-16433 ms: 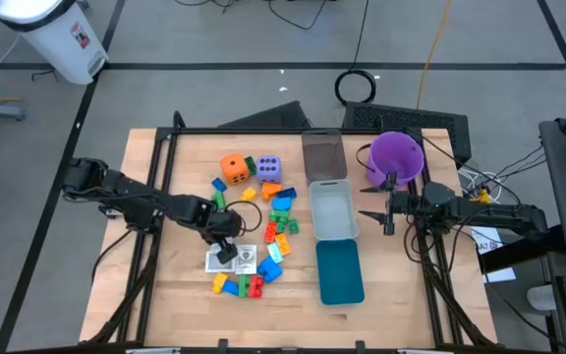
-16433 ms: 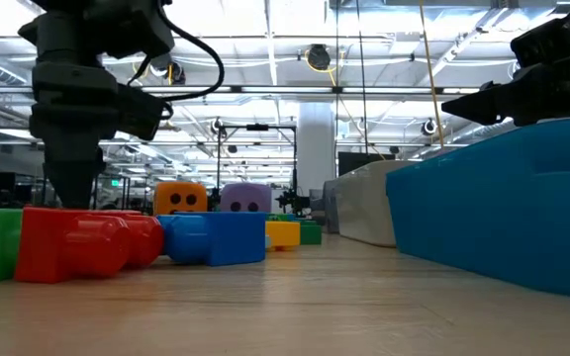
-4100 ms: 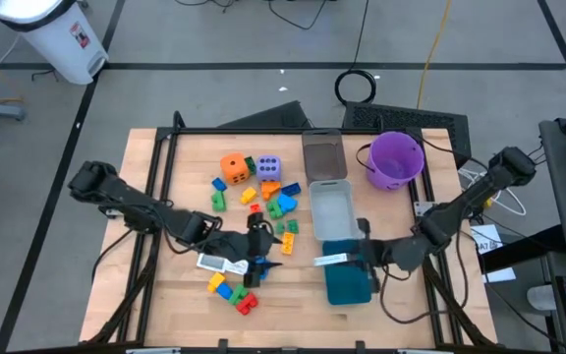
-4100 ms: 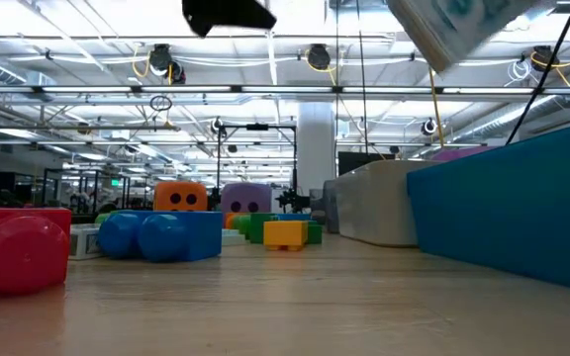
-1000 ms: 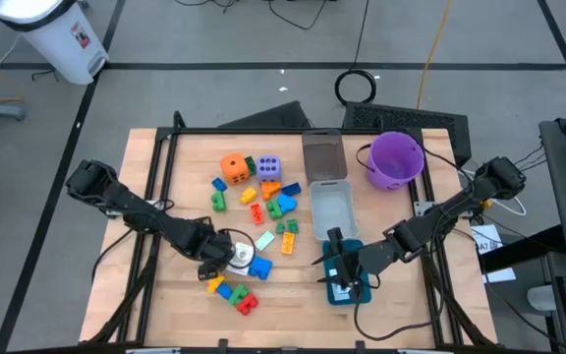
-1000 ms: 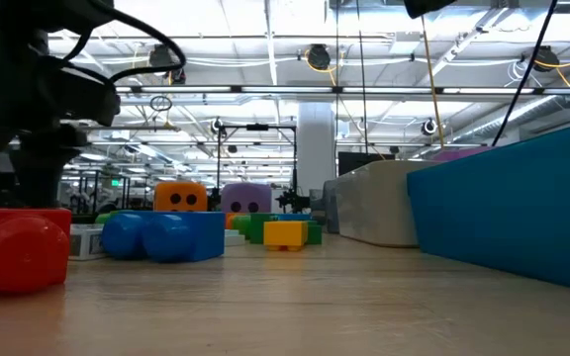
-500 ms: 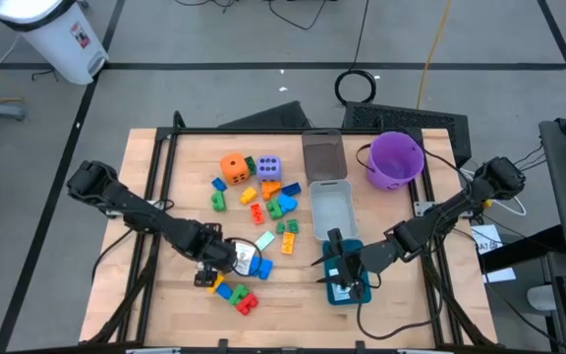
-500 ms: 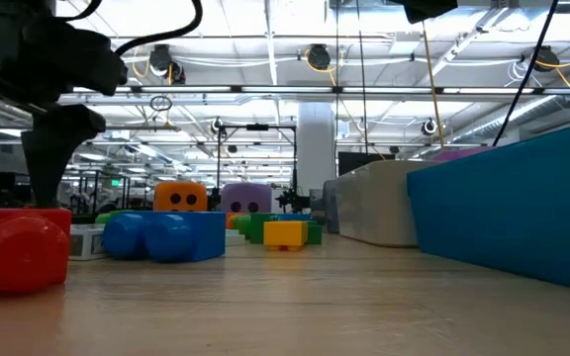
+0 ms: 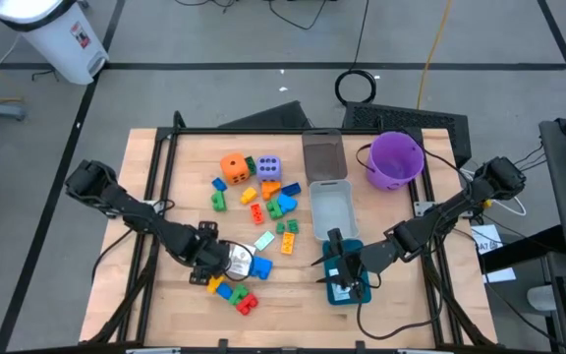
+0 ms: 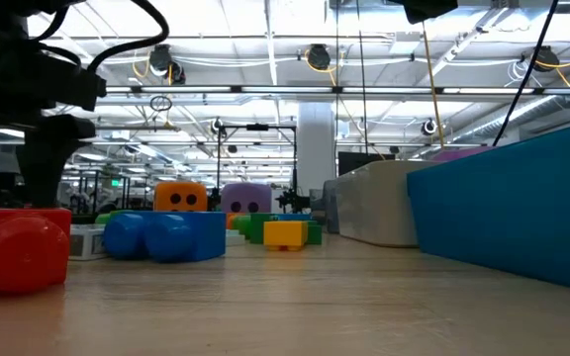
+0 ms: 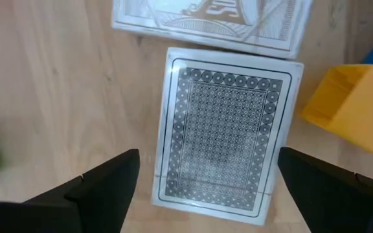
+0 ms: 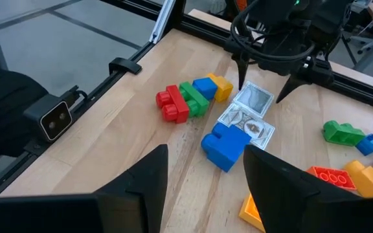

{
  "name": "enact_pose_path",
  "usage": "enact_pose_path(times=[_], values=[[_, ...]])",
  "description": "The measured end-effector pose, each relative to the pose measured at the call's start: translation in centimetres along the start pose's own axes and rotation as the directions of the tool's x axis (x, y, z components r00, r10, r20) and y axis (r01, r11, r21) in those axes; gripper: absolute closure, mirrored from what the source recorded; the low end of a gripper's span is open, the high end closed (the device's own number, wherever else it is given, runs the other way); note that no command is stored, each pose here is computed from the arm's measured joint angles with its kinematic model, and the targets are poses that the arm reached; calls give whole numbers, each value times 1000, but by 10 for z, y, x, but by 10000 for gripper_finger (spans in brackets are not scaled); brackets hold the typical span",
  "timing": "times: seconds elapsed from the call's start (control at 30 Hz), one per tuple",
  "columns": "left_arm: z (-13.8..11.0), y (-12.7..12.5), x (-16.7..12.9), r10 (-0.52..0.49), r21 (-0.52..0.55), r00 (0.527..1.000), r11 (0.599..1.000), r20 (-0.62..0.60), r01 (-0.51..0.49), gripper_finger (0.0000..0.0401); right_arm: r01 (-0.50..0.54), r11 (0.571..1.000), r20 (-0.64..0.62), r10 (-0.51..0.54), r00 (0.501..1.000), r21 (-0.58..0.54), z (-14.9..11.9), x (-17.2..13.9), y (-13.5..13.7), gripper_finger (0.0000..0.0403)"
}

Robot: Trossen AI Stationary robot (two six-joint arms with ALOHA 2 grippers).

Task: Pick & Place Toys
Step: Put the black deck of cards into the blue bin

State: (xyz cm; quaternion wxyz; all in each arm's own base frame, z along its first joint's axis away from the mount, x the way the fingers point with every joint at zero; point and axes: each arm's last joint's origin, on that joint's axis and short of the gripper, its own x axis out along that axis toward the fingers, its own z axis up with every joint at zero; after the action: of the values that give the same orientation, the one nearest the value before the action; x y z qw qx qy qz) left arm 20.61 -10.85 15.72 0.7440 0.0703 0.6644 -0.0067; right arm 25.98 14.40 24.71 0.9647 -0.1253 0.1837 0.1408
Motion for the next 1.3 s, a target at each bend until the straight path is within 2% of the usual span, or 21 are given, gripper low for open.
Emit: enact_pose_path(times=[0.33,0.63,0.83,1.07,1.3], values=[[1,-2,14,-98,68,994,993,48,95,25,0,1000,3,0,1000,1,0,0,0,227],[-8,3,24,-74,12,997,997,38,74,27,0,1000,1,0,1000,1,0,0,0,227],[-6,1,24,-96,47,993,995,66,93,86,0,1000,1,0,1000,1,0,0,0,227],[-5,1,24,-87,42,994,996,71,84,87,0,1000,0,0,1000,0,0,0,0,227],[0,2,15,-42,-55,996,997,77,46,85,1,1000,2,-1,1000,1,0,0,-1,227]])
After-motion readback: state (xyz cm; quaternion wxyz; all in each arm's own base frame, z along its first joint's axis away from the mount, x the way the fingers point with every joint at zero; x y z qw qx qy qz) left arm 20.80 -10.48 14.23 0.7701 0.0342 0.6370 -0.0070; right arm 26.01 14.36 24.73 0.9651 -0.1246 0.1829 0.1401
